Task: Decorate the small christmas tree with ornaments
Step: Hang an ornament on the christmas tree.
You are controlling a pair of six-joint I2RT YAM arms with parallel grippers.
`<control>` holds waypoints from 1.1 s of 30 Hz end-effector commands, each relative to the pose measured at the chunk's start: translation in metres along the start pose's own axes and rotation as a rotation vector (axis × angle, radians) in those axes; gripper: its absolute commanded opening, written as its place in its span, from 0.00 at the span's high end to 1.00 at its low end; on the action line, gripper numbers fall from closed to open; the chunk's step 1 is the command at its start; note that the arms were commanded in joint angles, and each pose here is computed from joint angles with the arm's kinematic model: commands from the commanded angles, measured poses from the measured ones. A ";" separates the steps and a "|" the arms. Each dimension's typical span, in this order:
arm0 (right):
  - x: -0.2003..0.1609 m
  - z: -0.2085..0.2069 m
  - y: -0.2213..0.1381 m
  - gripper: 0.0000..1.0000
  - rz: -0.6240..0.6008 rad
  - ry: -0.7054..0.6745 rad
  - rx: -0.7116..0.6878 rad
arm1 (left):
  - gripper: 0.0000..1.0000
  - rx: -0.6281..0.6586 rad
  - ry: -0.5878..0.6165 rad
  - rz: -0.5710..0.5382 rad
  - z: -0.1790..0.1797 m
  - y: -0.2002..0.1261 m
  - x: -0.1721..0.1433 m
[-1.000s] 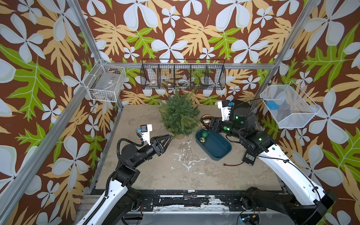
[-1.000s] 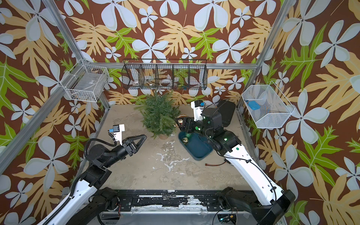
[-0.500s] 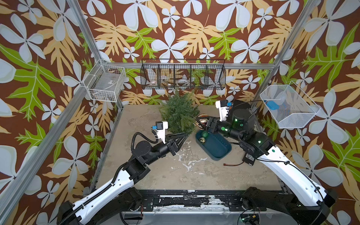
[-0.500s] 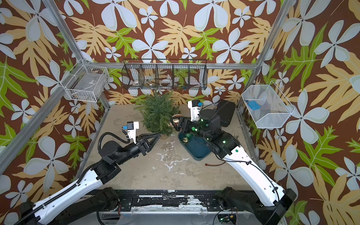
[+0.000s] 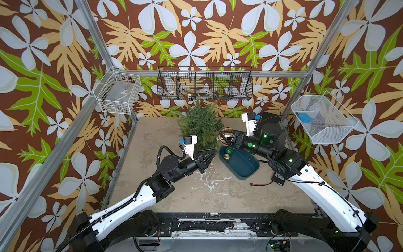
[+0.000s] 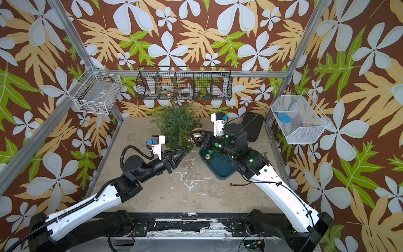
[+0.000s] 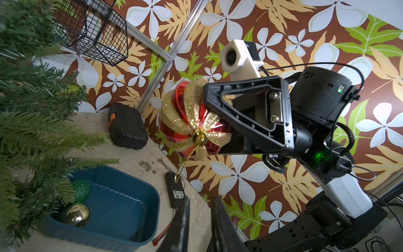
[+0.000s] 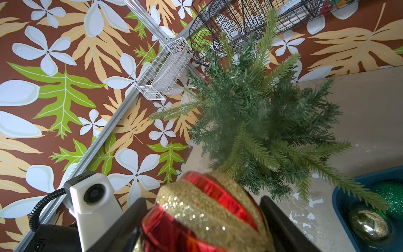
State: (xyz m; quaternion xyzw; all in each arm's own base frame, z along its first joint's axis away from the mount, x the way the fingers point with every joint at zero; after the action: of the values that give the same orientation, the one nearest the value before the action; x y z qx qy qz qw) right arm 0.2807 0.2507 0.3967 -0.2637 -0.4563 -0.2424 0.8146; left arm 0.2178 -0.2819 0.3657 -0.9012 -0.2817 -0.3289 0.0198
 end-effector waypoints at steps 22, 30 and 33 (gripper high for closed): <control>0.007 0.010 -0.007 0.30 -0.035 -0.002 0.049 | 0.88 -0.026 0.032 -0.033 -0.008 0.009 0.009; 0.007 0.010 -0.008 0.30 -0.038 -0.004 0.047 | 1.00 -0.028 0.039 -0.033 -0.008 0.009 0.009; 0.006 0.009 -0.008 0.30 -0.038 -0.007 0.038 | 1.00 -0.021 0.048 -0.043 -0.008 0.008 0.011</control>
State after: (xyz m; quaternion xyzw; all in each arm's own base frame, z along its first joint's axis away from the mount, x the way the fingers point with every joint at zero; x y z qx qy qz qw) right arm 0.2725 0.2497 0.4011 -0.2486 -0.4624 -0.2399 0.8166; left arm 0.2244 -0.2882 0.3697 -0.8958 -0.2862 -0.3396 0.0200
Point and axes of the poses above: each gripper's point midway between its finger pads, its own y axis out along the fingers, its own z axis along the line the jaws close on, x = y × z, the point moved 1 cm from there along -y, back along the fingers, and after that the axes turned 15 degrees about -y, right-handed, at the moved point
